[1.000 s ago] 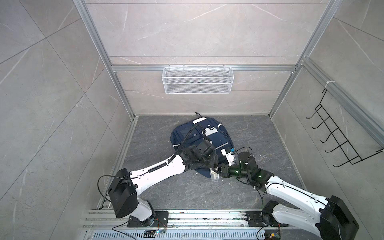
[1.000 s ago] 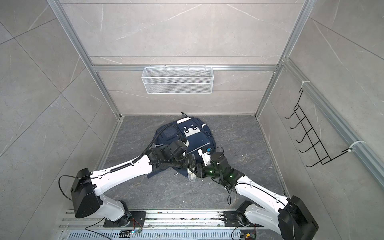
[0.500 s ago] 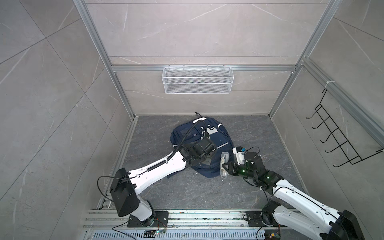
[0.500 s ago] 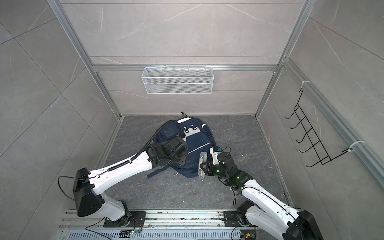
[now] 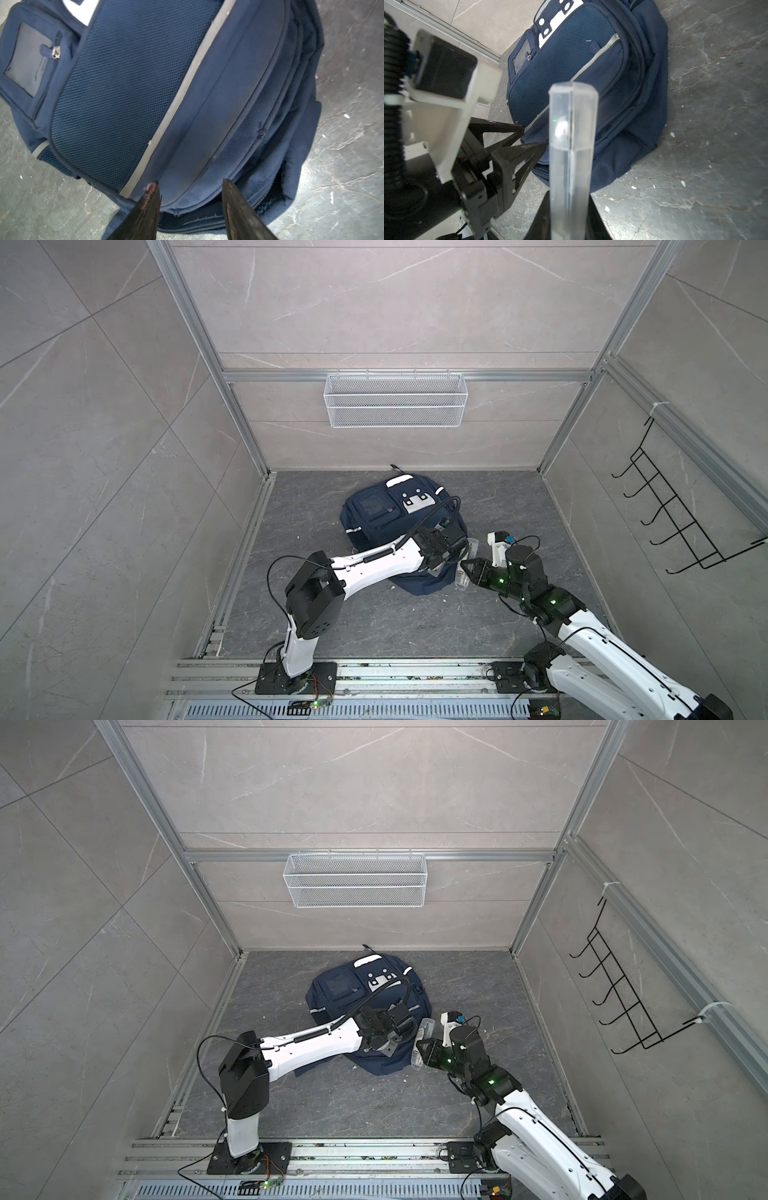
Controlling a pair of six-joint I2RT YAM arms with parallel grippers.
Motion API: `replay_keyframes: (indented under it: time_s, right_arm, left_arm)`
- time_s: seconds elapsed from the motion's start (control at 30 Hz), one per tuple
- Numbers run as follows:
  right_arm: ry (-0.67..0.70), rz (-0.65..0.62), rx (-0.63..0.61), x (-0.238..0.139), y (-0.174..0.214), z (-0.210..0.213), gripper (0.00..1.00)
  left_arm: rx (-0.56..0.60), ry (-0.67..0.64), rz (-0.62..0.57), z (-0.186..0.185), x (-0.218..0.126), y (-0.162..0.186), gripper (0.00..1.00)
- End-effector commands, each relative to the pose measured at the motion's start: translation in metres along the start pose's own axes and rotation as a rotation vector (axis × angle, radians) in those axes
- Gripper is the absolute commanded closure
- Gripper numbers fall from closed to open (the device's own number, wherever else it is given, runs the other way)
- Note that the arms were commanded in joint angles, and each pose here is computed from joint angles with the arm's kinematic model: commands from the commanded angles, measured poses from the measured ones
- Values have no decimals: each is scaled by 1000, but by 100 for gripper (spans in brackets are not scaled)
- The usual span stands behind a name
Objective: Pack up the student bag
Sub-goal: 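Grasp the pencil case end with right gripper while left gripper releases and withdraws, then hold the bag opening with left gripper while right gripper lowers pencil case inside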
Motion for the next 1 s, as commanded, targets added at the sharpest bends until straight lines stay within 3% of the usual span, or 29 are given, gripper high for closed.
replay_keyframes:
  time_s: [0.0, 0.4, 0.57, 0.73, 0.97]
  right_arm:
    - [13, -12, 17, -2, -4, -1, 86]
    - [0, 1, 27, 2, -3, -2, 87]
    - [-8, 4, 26, 2, -2, -2, 87]
    - [-16, 7, 29, 3, -1, -1, 87]
    - [-34, 6, 53, 9, -4, 2, 88]
  left_arm:
    - [63, -12, -7, -2, -2, -6, 49]
    - [137, -88, 64, -5, 25, 1, 55]
    - [137, -105, 40, 0, 21, -4, 72]
    - [138, -143, 10, 9, 10, -11, 100]
    - [107, -74, -88, 9, -26, -39, 100]
Point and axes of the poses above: each gripper's point midway between its finger pads, its own x axis out along the fingers, its own z axis along the line the jaws close on, y = z × x, the point moved 3 cm from there along -x, back along the fingers, and after that the axes turned 3 degrees about -x, right-handed, at the moved point
